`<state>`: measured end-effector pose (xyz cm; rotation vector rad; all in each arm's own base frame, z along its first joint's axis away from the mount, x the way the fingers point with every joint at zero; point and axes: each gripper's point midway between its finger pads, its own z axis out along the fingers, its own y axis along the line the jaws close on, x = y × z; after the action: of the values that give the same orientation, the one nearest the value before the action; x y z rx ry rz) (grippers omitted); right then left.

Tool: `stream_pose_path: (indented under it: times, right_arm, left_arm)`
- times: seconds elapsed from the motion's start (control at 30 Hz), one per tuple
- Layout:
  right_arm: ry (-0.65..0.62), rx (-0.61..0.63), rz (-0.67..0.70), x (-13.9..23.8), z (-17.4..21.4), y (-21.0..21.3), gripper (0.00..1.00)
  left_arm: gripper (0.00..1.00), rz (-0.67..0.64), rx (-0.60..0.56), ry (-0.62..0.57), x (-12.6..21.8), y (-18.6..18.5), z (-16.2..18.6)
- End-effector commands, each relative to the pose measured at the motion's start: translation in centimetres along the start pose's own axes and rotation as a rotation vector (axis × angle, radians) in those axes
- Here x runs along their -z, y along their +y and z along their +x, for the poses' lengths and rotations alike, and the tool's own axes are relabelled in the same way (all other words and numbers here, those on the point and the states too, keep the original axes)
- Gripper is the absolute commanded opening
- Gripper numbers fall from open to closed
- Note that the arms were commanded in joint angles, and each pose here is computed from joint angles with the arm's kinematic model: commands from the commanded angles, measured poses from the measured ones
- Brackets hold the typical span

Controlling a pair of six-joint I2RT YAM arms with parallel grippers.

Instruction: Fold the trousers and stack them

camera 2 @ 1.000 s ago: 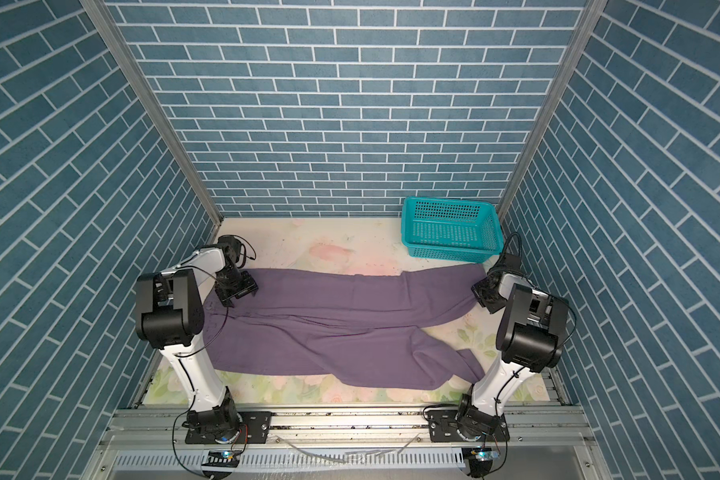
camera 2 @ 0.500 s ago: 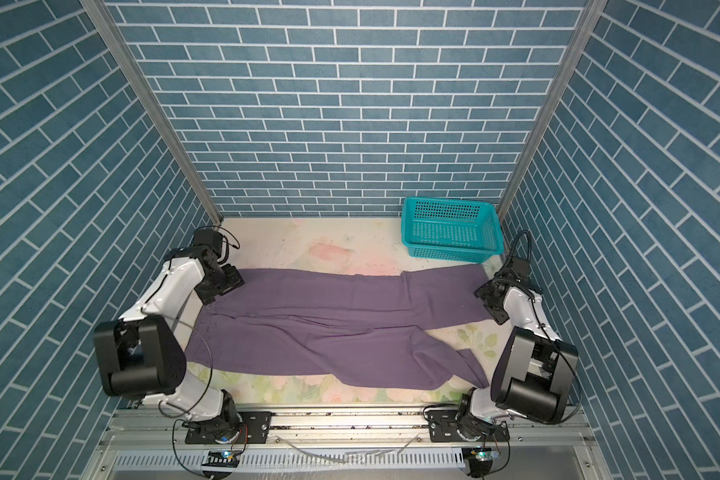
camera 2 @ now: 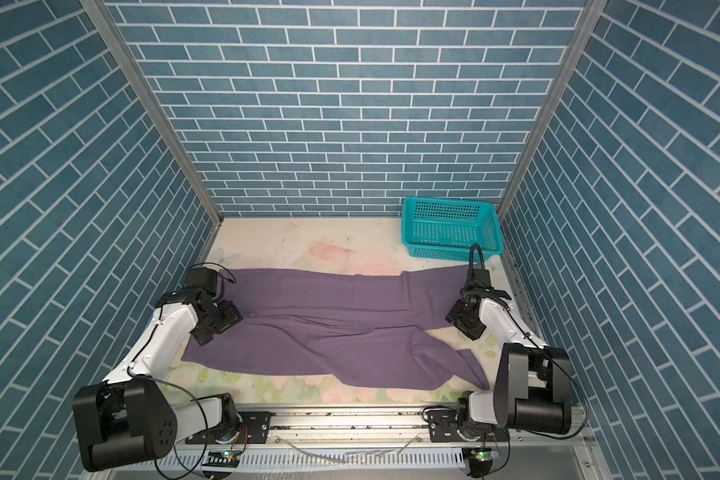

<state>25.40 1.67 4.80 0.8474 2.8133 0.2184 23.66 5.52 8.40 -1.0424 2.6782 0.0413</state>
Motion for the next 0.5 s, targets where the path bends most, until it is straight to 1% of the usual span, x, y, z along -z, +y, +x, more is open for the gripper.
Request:
stream_pose_path:
  times: [0.0, 0.1, 0.2, 0.33, 0.4, 0.47]
  right_arm:
    - [0.036, -0.002, 0.052, 0.2, 2.8, -0.6, 0.63]
    - [0.054, 0.027, 0.066, 0.7, 4.1, -0.4, 0.70]
    - [0.056, 0.049, 0.087, 1.1, 4.6, -0.7, 0.72]
    - [0.077, 0.069, 0.117, 0.2, 5.4, -1.4, 0.64]
    - [0.095, 0.069, 0.111, -0.6, 5.9, -1.3, 0.61]
    - [0.105, 0.080, 0.103, -1.2, 6.4, -1.0, 0.59]
  left_arm:
    - [0.76, 0.017, 0.027, 0.014, -1.0, -0.1, 0.0]
    - [0.78, 0.003, 0.036, 0.036, -1.9, 0.0, 0.0]
    - [0.78, -0.006, 0.049, 0.048, -2.7, -0.1, 0.0]
    - [0.74, -0.024, 0.078, 0.019, -3.3, 0.3, -0.2]
    - [0.72, -0.027, 0.087, 0.005, -3.5, 0.3, -0.5]
    - [0.71, -0.035, 0.089, 0.003, -3.7, 0.4, -0.7]
